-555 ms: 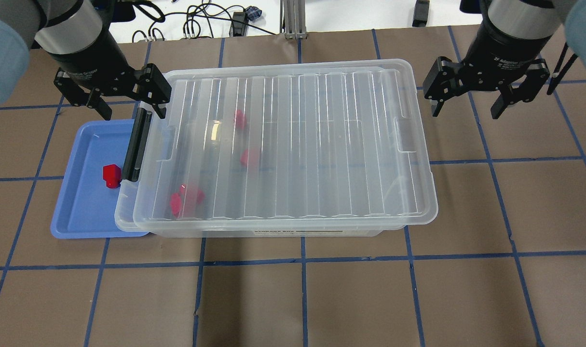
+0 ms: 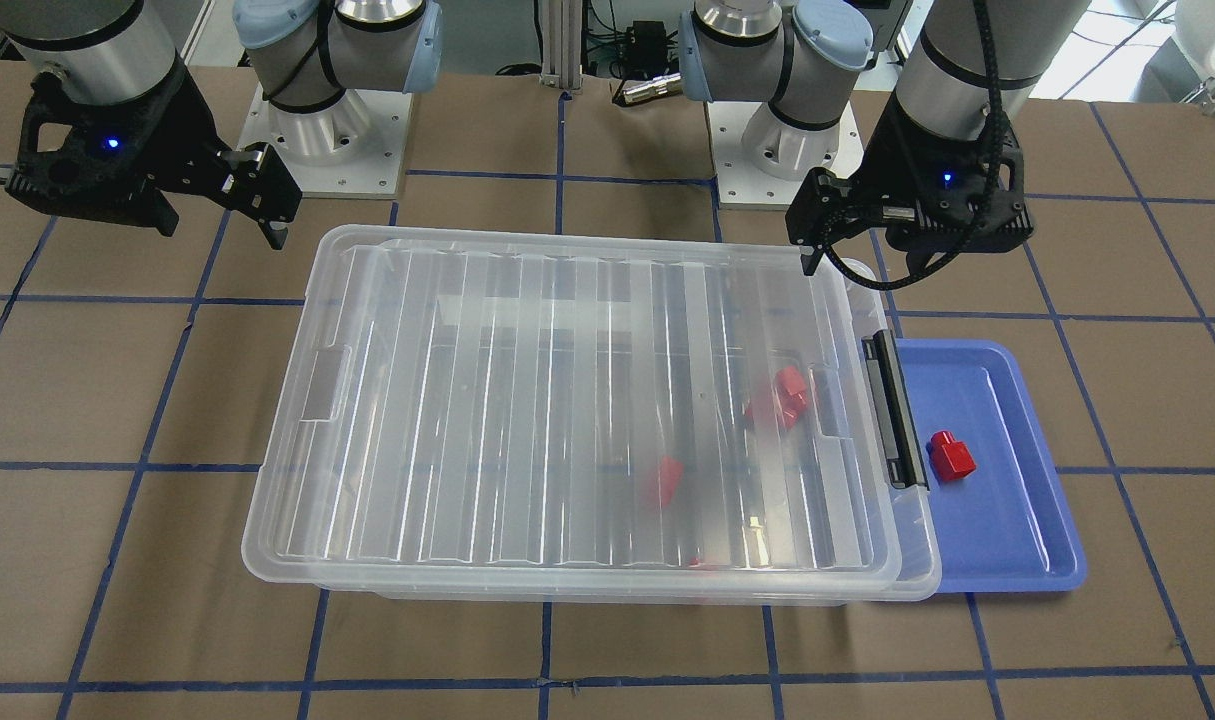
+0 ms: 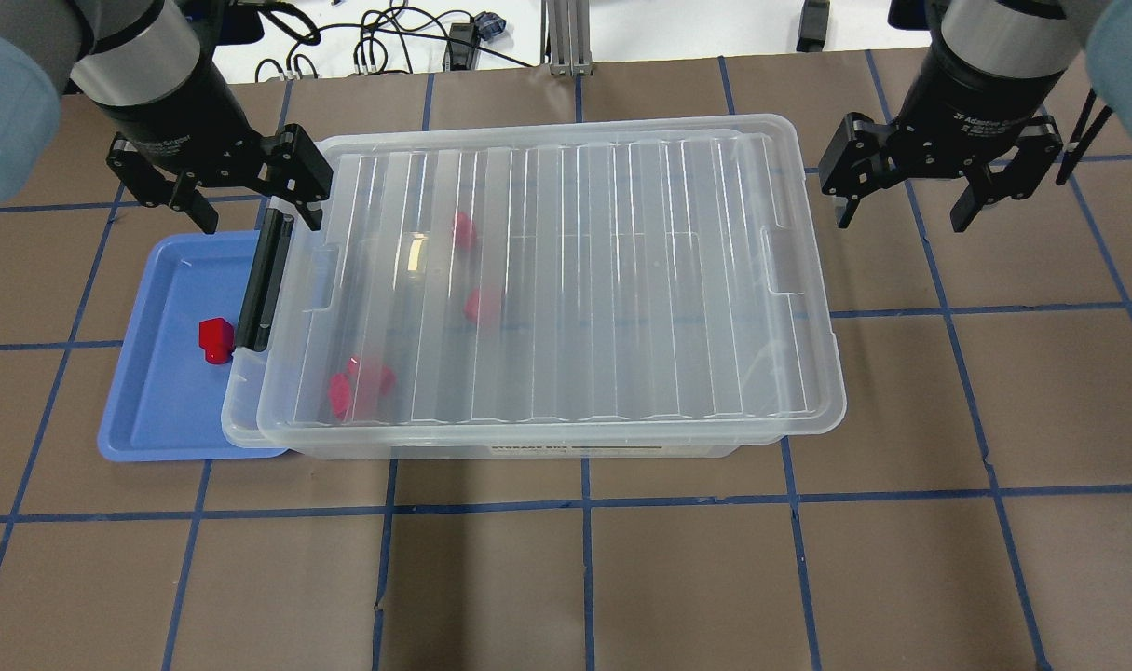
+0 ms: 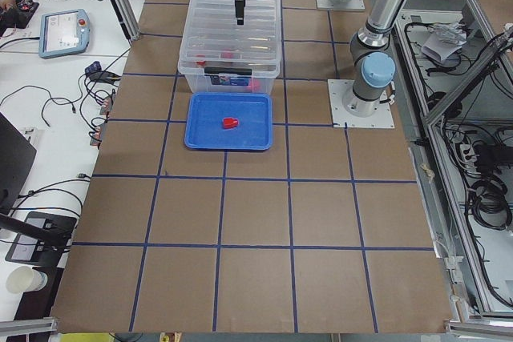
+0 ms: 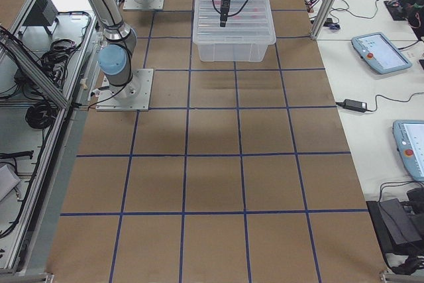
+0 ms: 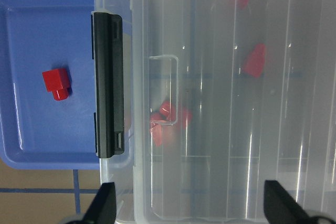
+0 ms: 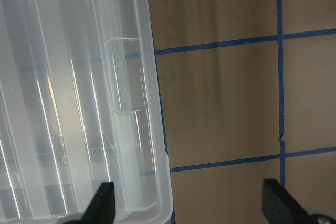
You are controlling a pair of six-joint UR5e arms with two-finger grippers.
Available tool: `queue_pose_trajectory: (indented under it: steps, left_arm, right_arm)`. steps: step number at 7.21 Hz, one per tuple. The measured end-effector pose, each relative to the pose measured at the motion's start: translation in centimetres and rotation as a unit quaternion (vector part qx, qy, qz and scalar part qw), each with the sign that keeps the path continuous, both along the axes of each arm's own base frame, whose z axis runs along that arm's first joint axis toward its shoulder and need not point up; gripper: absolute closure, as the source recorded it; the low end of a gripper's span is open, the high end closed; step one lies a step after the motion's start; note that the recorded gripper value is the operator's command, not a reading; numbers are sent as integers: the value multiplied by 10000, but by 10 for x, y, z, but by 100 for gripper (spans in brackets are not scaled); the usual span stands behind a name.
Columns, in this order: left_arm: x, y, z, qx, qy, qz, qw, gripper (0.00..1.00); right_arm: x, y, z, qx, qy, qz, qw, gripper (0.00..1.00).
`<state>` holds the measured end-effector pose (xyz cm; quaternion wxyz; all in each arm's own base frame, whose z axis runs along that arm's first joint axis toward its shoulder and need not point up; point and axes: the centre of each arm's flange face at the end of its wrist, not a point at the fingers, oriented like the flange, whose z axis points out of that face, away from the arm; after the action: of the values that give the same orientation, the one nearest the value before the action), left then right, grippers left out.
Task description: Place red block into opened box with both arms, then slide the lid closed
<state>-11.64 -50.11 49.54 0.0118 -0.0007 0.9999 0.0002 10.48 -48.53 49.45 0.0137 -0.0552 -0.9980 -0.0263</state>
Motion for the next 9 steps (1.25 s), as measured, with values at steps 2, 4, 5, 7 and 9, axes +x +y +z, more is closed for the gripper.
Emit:
queue_pose_trajectory:
  steps: [2,4,5,7,9]
  left_arm:
    - [0,2,3,-28,-1,6,10000,0]
    - [1,2,2,-23,-4,10,10000,0]
    - [2,-1,0,3,-3,13,10000,0]
    - [2,-2,-2,23,-6,23,10000,0]
    - [2,-2,-2,17,-5,26,10000,0]
  right_arm:
    - [-1,-2,-2,20,10,-10,10000,0]
    - [-3,-13,-23,222,-35,-31,9997,0]
    - [-3,-22,-41,382,-64,-41,9992,0]
    - [-5,-38,-69,606,-52,-76,9981,0]
    - [-6,-56,-92,603,-41,-79,9981,0]
